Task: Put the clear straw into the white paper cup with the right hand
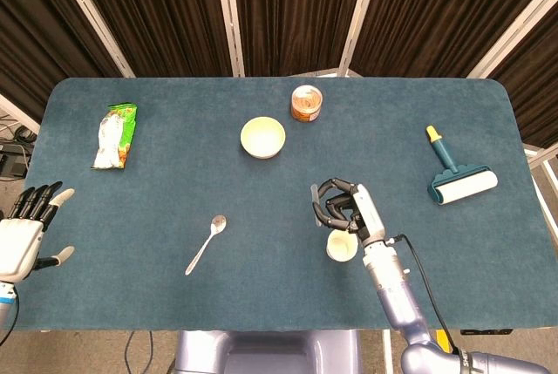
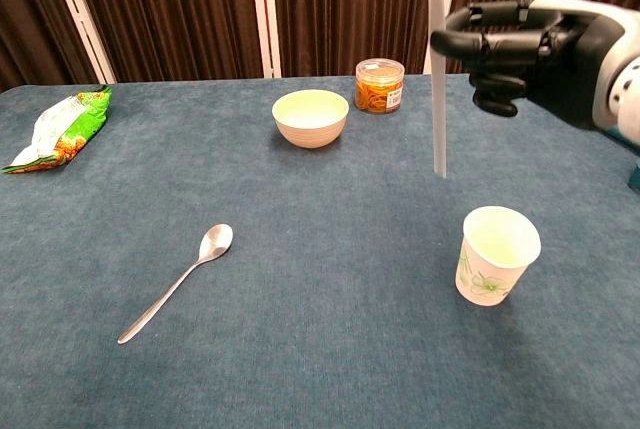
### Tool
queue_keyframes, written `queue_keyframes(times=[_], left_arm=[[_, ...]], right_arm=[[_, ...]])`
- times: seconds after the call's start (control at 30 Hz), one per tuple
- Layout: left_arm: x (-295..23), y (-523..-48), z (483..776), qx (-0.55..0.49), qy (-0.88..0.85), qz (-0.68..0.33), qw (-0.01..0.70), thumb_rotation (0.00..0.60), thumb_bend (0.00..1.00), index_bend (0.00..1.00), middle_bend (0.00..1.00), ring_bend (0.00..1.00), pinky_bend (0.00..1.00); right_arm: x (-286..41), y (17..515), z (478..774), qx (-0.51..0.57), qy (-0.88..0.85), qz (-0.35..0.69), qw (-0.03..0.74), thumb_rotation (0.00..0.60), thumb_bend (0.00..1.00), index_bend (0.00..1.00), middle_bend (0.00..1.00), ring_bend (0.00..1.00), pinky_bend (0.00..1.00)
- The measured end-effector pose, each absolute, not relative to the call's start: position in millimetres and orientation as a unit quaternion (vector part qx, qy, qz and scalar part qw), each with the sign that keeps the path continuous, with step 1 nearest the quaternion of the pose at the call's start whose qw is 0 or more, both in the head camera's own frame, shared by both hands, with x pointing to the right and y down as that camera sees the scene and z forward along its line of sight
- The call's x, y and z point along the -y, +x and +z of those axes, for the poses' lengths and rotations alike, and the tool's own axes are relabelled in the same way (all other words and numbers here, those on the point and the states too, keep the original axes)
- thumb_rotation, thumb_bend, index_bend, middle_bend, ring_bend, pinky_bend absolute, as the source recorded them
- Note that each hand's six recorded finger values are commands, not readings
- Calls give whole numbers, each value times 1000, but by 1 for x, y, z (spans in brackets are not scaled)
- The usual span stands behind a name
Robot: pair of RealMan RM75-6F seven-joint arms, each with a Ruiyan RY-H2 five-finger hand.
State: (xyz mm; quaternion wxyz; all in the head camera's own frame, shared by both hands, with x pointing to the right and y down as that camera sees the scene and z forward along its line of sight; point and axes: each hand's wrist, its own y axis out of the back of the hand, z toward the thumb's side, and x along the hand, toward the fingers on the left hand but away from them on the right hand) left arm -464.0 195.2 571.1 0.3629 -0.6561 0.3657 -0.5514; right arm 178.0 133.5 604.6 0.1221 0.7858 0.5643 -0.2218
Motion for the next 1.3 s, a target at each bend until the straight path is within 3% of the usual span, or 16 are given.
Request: queue_keyframes(times=[1.3], left_arm=[[-195, -464, 571, -365, -655, -552, 365, 600, 208, 121, 0, 0, 0]], right_arm=[[-173, 237, 647, -588, 746, -269, 158, 600, 392, 593, 1000, 938, 866]])
